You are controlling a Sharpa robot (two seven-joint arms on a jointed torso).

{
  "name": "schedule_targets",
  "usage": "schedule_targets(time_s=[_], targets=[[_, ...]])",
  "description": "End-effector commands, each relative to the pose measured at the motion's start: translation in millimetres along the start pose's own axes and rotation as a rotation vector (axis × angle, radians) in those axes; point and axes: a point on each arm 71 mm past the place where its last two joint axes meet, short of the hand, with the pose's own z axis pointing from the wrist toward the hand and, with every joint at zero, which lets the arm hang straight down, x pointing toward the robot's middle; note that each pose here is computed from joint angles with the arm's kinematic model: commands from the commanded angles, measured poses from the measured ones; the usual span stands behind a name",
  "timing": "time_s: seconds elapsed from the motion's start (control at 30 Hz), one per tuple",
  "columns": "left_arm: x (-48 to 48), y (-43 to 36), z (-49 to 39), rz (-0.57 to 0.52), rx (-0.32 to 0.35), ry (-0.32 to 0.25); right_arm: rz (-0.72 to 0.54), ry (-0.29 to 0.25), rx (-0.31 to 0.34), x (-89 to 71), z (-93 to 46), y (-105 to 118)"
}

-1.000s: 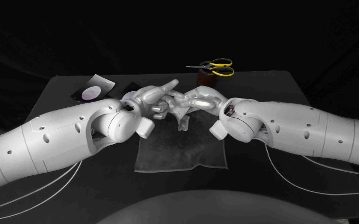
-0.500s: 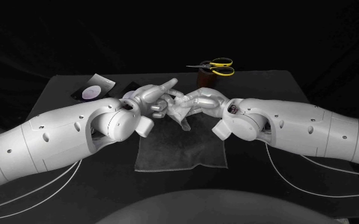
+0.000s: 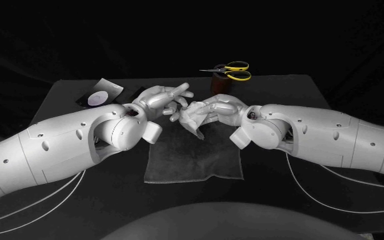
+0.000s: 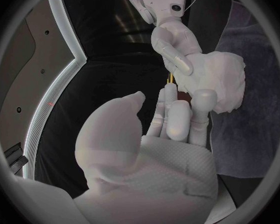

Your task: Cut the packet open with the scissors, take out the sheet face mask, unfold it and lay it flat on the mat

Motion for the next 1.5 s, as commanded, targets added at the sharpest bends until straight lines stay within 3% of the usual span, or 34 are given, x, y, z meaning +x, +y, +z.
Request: schedule_targets(time_s=[0.03, 0.47, 0.8, 1.5], targets=[[-2.9, -6.4, -1.3, -0.015, 0.083, 0.012, 0.072, 0.007, -0.007, -0.3, -1.3, 0], [-23.8, -8.1, -9.3, -0.024, 0.124, -0.053, 0.207, -0.023, -0.048, -1.4, -8.4, 3], [-35.4, -8.7, -17.4, -0.061, 0.141, -0.085, 0.287, 0.037, -0.114, 4.4, -20.0, 11], [-32.5, -7.7, -18.5, -0.087, 0.130, -0.060, 0.314, 0.099, -0.119, 9.8, -25.9, 12]])
